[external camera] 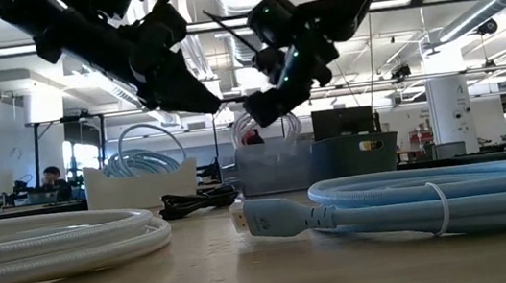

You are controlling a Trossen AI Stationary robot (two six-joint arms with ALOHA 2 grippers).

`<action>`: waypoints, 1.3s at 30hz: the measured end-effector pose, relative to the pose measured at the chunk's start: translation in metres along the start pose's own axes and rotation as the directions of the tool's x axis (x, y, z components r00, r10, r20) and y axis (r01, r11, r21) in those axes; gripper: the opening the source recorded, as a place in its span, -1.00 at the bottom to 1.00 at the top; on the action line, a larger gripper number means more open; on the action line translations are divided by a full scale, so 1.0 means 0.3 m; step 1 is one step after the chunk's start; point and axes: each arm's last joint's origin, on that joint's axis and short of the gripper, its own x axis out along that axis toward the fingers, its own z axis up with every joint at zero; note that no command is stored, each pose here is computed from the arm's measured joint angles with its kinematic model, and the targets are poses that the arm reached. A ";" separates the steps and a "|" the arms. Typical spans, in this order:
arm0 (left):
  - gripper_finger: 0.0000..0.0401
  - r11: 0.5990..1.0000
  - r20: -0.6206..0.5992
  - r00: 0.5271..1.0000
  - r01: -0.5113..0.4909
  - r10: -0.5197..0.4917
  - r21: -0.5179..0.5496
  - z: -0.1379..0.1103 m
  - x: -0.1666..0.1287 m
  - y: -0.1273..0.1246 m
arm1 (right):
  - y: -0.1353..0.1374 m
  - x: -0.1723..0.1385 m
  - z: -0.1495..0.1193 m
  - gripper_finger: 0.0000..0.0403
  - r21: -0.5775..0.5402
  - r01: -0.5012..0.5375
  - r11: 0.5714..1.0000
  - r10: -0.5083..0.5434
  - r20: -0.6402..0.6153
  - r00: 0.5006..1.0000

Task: Pick & Place USB Port
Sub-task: Put the top white USB cable into the black transparent bin, then put the white USB cable into the black transparent bin

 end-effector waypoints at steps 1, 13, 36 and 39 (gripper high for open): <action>-0.15 1.000 -0.004 1.000 0.000 0.000 0.000 -0.001 0.000 0.000 | 0.011 0.011 -0.002 -0.77 -0.026 0.002 1.000 -0.002 -0.004 1.000; -0.15 0.998 -0.003 0.999 0.049 -0.049 -0.029 0.000 -0.004 -0.012 | 0.066 0.062 0.023 -0.47 -0.156 0.027 0.987 -0.035 -0.055 0.998; -0.15 0.855 -0.185 0.837 0.517 -0.515 -0.043 -0.084 -0.033 -0.098 | -0.066 -0.319 0.102 -0.39 -0.231 -0.290 0.929 0.245 -0.205 0.948; -0.15 0.826 -0.228 0.800 0.562 -0.555 -0.040 -0.122 -0.057 -0.157 | -0.064 -0.374 0.096 -0.39 -0.246 -0.447 0.860 0.386 -0.258 0.886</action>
